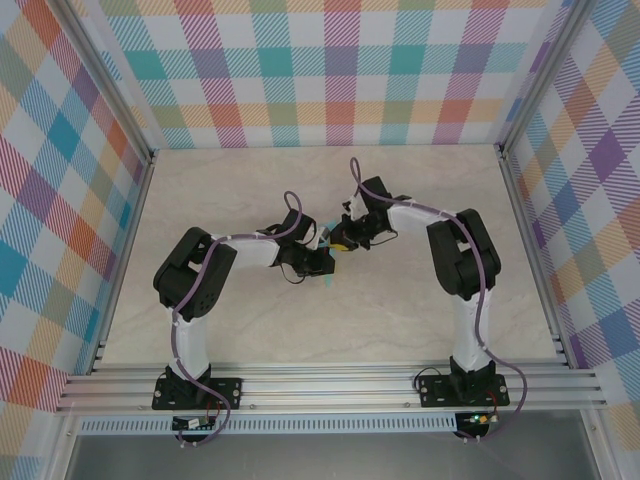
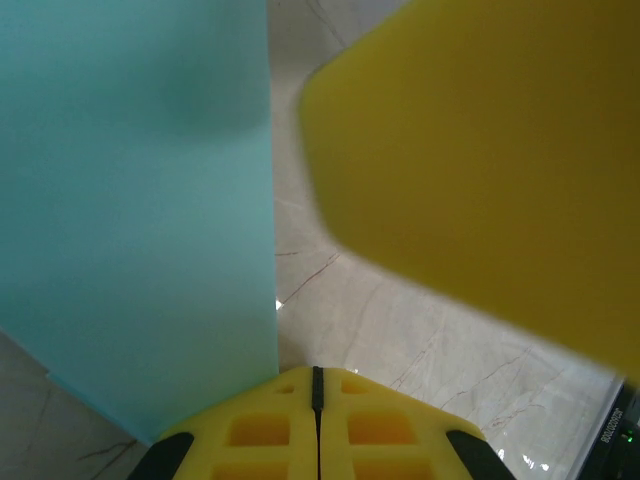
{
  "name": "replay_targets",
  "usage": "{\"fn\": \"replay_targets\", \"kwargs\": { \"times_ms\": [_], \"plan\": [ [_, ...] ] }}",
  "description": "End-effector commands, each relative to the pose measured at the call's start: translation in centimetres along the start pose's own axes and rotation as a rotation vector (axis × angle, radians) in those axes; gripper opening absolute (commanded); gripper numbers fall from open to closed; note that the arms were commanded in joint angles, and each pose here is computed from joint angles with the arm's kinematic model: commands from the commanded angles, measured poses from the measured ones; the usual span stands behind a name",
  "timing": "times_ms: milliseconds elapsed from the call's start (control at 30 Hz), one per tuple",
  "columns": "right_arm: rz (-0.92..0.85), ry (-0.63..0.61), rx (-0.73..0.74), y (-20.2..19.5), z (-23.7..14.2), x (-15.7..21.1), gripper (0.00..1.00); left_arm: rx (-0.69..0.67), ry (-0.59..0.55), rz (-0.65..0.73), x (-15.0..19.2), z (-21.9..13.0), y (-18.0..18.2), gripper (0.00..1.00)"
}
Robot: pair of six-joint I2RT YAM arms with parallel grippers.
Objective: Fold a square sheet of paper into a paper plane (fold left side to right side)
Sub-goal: Fold the wing for the fifth time at the center of the table.
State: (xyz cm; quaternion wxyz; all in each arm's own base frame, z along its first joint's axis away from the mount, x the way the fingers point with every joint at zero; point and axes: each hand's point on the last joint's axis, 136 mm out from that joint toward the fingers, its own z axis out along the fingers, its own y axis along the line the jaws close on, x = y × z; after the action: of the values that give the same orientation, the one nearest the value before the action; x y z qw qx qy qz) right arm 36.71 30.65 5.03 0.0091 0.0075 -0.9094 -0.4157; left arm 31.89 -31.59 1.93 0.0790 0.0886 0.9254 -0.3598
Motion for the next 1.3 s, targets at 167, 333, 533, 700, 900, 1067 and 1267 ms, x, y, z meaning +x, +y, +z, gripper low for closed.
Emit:
{"fn": "replay_targets", "kwargs": {
  "times_ms": [167, 333, 533, 700, 900, 1067, 1267],
  "plan": [
    [0.035, 0.037, 0.057, -1.8, 2.7, -0.7, 0.06, -0.137, 0.123, -0.062, 4.7, 0.9, 3.7, 0.05],
    [0.069, 0.049, 0.159, -4.2, 3.2, -0.7, 0.06, -0.112, 0.124, -0.042, 4.8, 0.6, 3.1, 0.05],
    [0.091, 0.062, 0.189, -5.2, 3.5, -0.4, 0.06, -0.050, 0.148, 0.010, 6.4, -0.2, 1.6, 0.09],
    [0.094, 0.062, 0.195, -5.2, 3.5, -0.5, 0.06, -0.019, 0.213, 0.070, 9.0, -0.4, 0.2, 0.12],
    [0.096, 0.062, 0.193, -5.0, 3.5, -0.6, 0.06, -0.012, 0.251, 0.119, 10.8, -0.6, -0.8, 0.13],
    [0.087, 0.058, 0.182, -4.6, 3.3, -0.6, 0.06, 0.000, 0.163, 0.156, 8.6, -2.4, -2.5, 0.13],
    [0.084, 0.049, 0.178, -4.2, 2.9, -0.7, 0.06, 0.020, -0.001, 0.119, 4.0, -4.9, -3.0, 0.14]
  ]
}}
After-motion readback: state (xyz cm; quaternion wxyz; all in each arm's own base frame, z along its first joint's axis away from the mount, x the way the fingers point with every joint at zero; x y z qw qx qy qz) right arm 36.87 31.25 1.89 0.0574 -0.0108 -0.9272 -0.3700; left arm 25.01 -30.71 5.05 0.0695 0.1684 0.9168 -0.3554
